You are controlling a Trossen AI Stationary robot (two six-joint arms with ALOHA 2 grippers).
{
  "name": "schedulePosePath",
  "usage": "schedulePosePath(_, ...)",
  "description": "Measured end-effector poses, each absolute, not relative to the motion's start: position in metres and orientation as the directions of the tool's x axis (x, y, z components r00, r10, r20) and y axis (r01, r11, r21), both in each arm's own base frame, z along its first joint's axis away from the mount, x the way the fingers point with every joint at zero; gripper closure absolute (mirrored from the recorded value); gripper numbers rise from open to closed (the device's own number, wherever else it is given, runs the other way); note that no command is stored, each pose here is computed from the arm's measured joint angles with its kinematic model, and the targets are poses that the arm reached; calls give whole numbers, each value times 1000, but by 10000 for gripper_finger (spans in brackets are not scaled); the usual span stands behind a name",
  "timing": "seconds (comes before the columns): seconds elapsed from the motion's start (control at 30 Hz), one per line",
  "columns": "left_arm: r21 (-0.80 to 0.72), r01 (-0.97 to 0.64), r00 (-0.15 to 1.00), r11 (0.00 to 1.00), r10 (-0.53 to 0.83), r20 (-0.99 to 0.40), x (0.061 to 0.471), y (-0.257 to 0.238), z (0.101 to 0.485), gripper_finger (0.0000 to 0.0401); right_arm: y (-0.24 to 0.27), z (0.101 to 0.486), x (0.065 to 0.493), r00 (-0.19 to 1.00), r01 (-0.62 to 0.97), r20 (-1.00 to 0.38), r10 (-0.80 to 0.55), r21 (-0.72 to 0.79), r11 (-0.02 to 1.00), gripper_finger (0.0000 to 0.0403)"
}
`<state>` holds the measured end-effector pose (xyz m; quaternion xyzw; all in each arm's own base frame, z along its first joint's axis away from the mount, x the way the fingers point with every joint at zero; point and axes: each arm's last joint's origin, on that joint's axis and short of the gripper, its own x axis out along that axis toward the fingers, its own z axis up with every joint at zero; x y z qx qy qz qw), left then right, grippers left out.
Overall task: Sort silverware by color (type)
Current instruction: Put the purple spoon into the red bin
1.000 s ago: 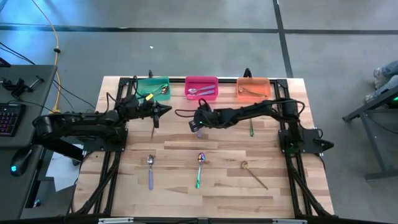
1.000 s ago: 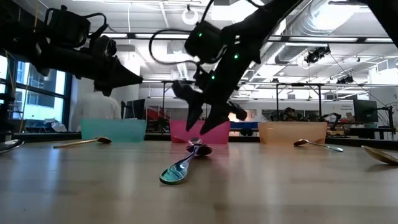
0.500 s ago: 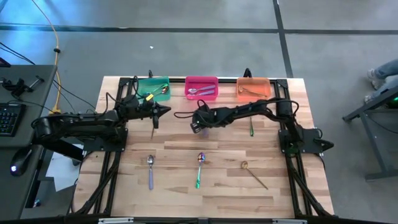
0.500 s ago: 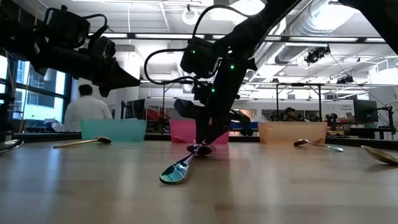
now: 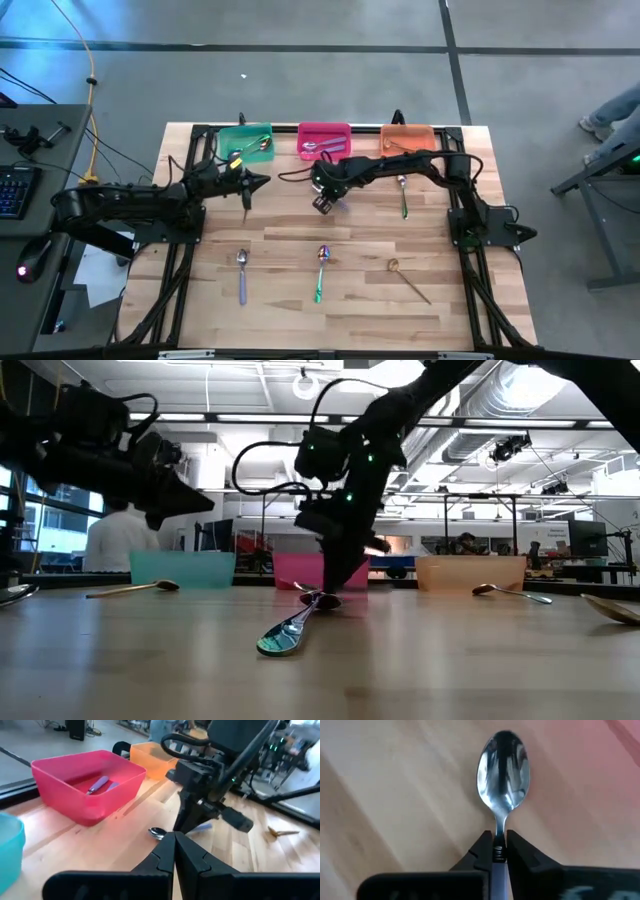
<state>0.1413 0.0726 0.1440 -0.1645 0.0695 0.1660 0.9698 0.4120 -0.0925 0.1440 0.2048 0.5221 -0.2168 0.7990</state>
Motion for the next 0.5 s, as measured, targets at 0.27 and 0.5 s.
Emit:
schedulePosePath(0.27, -318, -352, 933, 880, 305, -189, 137, 70, 138, 401, -131, 218, 425, 395, 444, -899, -188, 8, 896, 401)
schedulePosePath(0.5, -309, -359, 930, 881, 311, -194, 137, 70, 137, 401, -168, 257, 415, 406, 408, -883, -235, -55, 911, 402)
